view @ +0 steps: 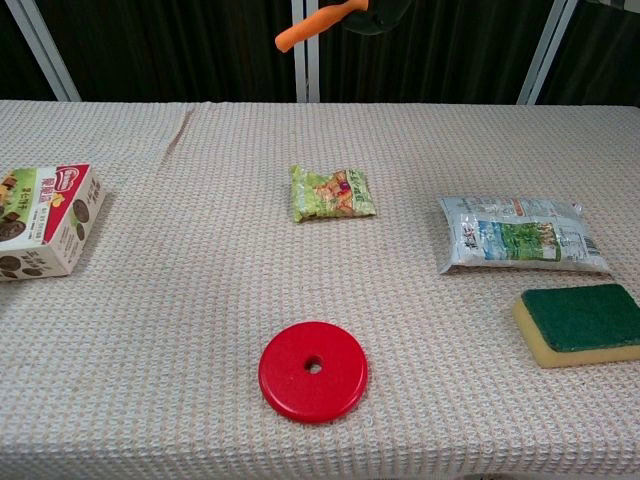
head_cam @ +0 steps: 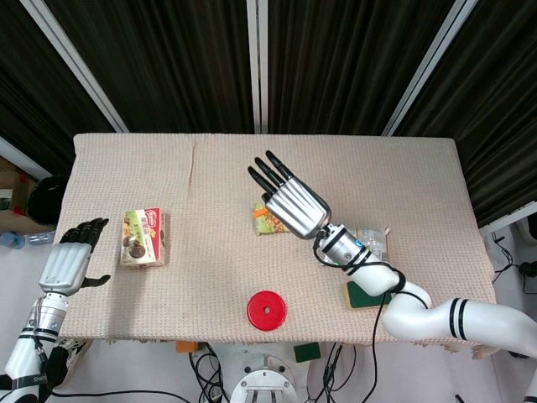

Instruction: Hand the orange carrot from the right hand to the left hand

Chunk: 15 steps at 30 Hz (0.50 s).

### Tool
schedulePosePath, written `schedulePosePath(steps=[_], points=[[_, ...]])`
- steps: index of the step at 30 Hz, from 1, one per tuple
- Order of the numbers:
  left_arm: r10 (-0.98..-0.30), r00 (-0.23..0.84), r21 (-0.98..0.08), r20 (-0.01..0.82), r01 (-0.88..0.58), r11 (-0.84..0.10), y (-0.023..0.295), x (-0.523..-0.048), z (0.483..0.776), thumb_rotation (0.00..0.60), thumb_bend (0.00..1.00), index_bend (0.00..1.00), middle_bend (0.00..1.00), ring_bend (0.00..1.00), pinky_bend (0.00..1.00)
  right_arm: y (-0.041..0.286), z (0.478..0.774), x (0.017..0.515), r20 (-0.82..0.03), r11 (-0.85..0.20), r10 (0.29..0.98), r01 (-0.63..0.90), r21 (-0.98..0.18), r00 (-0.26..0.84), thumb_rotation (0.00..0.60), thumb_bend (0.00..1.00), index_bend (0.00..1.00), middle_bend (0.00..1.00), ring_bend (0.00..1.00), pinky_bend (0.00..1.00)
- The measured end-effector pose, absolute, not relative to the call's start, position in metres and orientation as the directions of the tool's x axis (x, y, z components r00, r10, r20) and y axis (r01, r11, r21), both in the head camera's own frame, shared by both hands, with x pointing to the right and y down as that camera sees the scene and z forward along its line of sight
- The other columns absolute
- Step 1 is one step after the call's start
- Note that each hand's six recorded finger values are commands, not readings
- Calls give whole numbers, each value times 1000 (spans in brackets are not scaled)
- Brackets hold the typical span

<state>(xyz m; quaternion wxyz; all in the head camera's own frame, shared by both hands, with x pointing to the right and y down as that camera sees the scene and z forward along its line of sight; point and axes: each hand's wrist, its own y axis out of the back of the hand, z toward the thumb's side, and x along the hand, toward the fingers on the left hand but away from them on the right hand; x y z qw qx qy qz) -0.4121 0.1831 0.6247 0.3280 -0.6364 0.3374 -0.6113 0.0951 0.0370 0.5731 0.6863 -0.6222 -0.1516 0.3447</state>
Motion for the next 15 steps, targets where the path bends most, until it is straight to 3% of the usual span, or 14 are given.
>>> schedulePosePath(steps=[8,15], points=[[-838,40,-837,545,-40,-546,182,-411,624,600,26,51,63,81,167,39,573,96,-224,-16,663,-285,-958,714,600,363,624,64,0,0],[-831,107,-819,546,-143,-556,180,-399,623,600,30,102,99,90,177,40,571,99,-224,-7,667,-295,-956,711,600,364,621,65,0,0]])
